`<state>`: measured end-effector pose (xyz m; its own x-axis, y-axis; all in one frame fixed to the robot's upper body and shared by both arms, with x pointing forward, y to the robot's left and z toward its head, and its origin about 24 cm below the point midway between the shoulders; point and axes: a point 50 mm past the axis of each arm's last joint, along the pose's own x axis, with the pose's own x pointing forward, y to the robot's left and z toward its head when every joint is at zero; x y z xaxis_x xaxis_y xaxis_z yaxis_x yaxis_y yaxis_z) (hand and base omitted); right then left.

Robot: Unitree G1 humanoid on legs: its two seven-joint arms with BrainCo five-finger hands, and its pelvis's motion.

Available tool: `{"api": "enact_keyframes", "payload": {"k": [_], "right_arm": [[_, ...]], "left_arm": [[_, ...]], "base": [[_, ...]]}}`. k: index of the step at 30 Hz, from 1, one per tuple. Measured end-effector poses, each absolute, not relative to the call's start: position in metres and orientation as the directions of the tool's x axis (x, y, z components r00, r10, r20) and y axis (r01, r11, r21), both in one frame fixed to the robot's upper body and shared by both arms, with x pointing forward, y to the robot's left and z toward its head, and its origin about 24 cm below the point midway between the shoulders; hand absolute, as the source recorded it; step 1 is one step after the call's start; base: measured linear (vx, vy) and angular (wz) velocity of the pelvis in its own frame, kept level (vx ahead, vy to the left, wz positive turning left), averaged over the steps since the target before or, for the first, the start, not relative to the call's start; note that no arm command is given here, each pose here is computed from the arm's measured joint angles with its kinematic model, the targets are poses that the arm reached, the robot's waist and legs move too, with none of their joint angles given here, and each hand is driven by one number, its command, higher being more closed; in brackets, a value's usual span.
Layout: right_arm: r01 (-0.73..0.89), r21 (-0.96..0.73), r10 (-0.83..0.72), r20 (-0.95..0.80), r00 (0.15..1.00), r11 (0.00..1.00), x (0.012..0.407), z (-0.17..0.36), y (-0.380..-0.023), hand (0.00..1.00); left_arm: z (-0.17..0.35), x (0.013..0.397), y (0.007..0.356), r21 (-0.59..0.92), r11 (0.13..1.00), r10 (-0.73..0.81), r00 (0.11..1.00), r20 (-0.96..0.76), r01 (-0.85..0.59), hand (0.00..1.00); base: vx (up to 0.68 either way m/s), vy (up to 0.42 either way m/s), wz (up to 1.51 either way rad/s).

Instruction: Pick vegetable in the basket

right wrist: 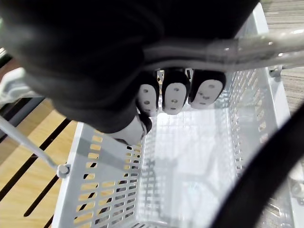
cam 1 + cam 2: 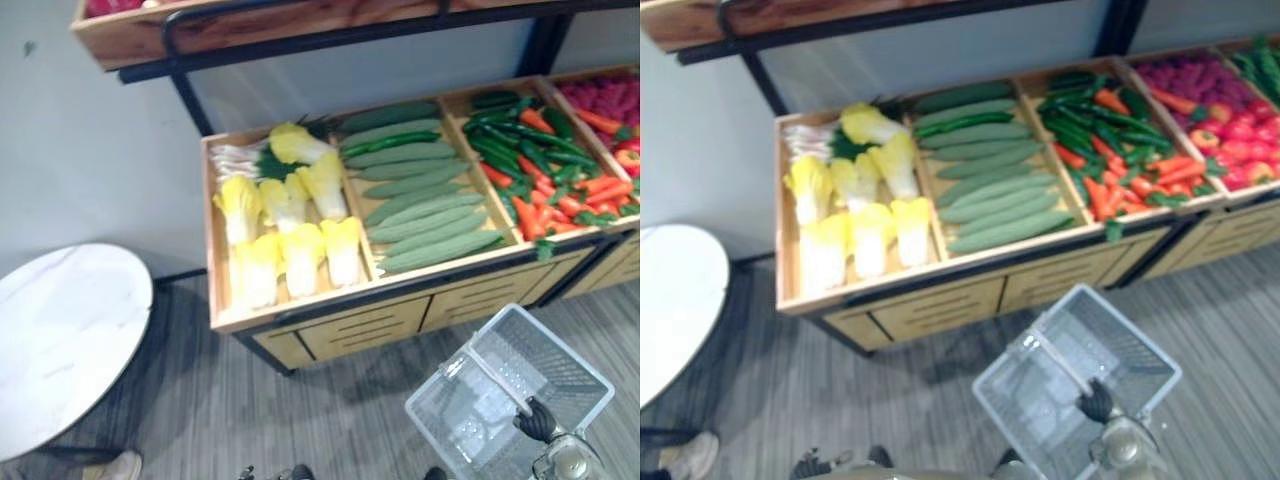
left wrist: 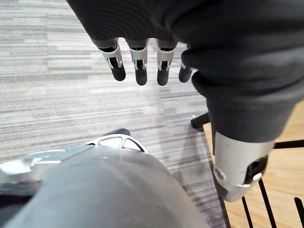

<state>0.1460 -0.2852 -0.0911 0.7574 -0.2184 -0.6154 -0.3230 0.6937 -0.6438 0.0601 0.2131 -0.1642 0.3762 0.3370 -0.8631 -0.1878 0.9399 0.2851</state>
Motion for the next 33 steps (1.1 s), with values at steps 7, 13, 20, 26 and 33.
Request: {"api": "enact_keyframes", "payload": {"k": [7, 13, 20, 26, 33], "right_arm": [[-0.280, -0.530, -0.198, -0.675, 0.711, 0.801, 0.138, -0.111, -0.266, 1.00], [-0.219, -0.377, -0.128, -0.708, 0.694, 0.900, 0.144, -0.126, -0.228, 1.00], [-0.164, -0.360, -0.162, -0.721, 0.674, 0.918, 0.136, -0.130, -0.234, 1.00], [0.044, -0.324, -0.283, -0.743, 0.607, 0.945, 0.116, -0.137, -0.251, 1.00], [0.147, -0.348, -0.367, -0.737, 0.568, 0.926, 0.105, -0.138, -0.261, 1.00]], "left_arm": [[-0.164, 0.061, 0.214, 0.303, 0.943, 0.334, 0.387, -0.860, -0.140, 0.00], [-0.164, 0.062, 0.216, 0.301, 0.948, 0.318, 0.396, -0.862, -0.106, 0.00], [-0.163, 0.063, 0.217, 0.303, 0.946, 0.324, 0.398, -0.859, -0.117, 0.00], [-0.128, 0.119, 0.231, 0.320, 0.893, 0.449, 0.605, -0.658, -0.316, 0.00], [-0.059, 0.173, 0.231, 0.258, 0.792, 0.609, 0.744, -0.275, -0.553, 0.00]], "base": [[-0.03, 0.104, 0.44], [0.00, 0.026, 0.03], [0.00, 0.000, -0.02], [-0.01, 0.009, -0.16], [0.00, 0.013, -0.25]]}}
